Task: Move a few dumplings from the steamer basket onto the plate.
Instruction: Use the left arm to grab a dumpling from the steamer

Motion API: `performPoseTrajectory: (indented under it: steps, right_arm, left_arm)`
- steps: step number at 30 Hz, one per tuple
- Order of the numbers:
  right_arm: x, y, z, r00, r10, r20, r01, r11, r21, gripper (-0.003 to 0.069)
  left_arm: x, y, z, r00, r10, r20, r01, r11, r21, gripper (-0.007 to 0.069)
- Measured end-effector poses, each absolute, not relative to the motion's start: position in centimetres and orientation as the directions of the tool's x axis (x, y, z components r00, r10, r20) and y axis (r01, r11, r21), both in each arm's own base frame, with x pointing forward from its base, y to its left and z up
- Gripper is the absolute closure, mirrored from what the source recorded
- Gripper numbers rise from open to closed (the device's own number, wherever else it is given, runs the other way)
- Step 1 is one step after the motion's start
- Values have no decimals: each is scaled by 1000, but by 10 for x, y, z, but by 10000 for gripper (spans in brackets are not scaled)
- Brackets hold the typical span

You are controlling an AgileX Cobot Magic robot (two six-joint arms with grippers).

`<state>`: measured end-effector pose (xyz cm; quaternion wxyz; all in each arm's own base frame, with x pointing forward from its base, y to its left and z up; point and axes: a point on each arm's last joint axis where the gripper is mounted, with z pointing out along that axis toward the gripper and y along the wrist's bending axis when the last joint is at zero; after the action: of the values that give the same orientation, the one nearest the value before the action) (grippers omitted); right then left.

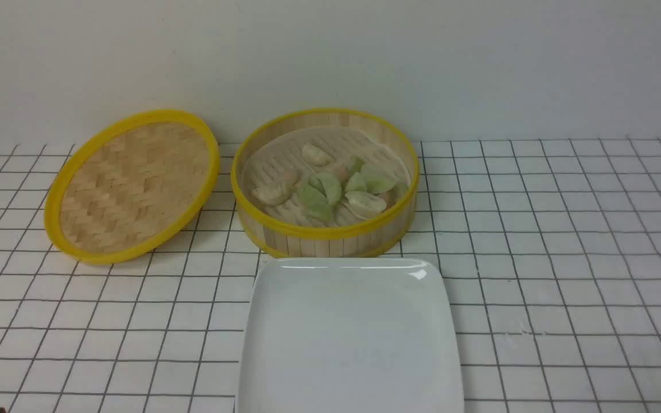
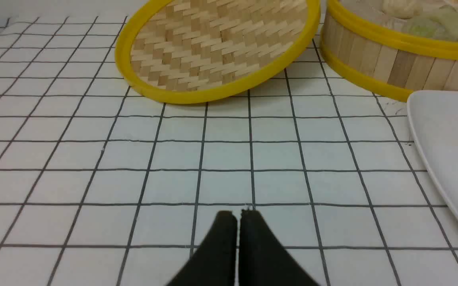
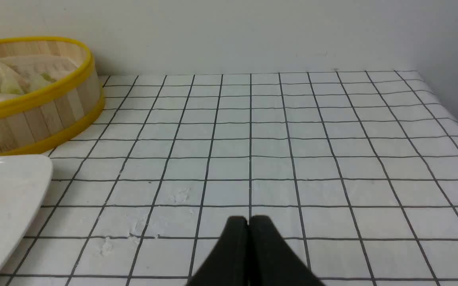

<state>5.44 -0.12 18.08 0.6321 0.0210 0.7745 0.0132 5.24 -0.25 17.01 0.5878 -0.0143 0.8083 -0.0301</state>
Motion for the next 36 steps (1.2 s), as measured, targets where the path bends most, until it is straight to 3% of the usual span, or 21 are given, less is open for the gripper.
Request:
performPoseTrajectory:
  steps: [25,28,32,36]
  right_arm:
    - [54,-1,181,-200,49,-979,16,999,47,673]
    - [54,-1,181,-200,49,-979,16,999,47,673]
    - [54,-1,181,-200,49,-979,16,999,47,673]
    - [54,-1,181,-200,49,-979,16,999,47,673]
  left_arm:
    - [53,-2,173,-278,-55,-959,9,998,-60,631]
    - [55,-4,179,-214,-212,-953,3,976,-218,631]
    - [56,-7,187,-139,-508,-850,11,858,-514,631]
    - [57,-6,193,-86,-616,-783,26,784,-620,631]
